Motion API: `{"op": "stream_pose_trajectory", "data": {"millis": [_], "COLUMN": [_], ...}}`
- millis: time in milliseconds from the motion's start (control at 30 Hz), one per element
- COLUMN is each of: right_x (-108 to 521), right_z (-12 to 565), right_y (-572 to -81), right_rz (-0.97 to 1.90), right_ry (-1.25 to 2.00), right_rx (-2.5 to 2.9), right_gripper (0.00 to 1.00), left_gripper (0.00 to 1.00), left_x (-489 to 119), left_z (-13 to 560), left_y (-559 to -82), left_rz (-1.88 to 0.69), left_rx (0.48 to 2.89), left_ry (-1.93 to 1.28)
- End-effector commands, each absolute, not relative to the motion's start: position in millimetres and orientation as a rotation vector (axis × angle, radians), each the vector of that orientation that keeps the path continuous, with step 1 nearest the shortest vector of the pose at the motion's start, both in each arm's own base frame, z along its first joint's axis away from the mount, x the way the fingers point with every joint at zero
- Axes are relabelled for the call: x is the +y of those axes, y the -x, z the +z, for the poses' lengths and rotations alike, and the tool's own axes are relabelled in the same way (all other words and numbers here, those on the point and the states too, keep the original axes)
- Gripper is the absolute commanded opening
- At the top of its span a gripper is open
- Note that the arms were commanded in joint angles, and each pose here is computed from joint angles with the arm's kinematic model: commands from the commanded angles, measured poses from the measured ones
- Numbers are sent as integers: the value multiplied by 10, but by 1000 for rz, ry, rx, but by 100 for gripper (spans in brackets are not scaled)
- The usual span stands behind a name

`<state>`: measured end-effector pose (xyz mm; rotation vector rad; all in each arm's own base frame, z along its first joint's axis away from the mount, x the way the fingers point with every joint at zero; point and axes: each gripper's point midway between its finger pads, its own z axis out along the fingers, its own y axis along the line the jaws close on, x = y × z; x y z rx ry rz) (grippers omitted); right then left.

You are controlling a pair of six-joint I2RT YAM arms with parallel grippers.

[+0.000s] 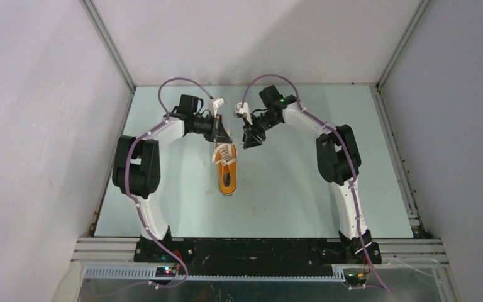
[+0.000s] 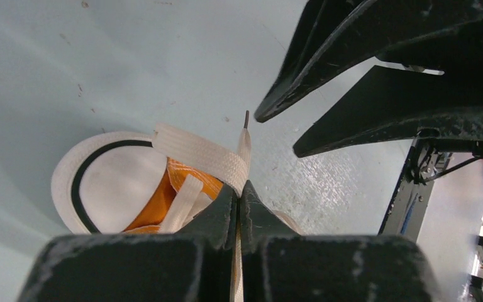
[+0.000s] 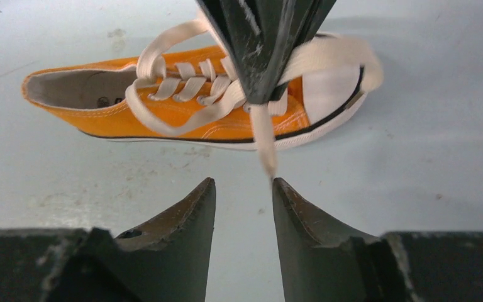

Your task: Tie the shoes

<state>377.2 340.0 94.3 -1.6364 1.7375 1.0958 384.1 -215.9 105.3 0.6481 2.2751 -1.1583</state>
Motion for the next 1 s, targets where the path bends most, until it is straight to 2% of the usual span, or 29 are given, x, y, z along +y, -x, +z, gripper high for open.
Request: {"op": "stream_pose_trajectory", "data": {"millis": [0, 467, 733, 967], "right_x": [3521, 3791, 3784, 3787], "right_z": [1305, 1134, 1101, 1090], "right_y": [-4037, -3929, -3680, -3654], "right_rz": [899, 899, 1031, 1037], "right_ry": [1692, 1713, 1738, 1712], "right_rx": [1508, 1508, 1530, 1583], "right_gripper": [43, 38, 38, 11], "left_gripper": [0, 0, 0, 0], "left_x": [-2185, -2211, -2196, -2190], "left_z": [1289, 1327, 1345, 1325], "left_y": [-3755, -3759, -3811, -3811], "left_rz": [-1205, -1237, -1256, -1260], "left_rx": [2216, 2200, 2202, 2209], "left_ry": [-660, -657, -605, -592]}}
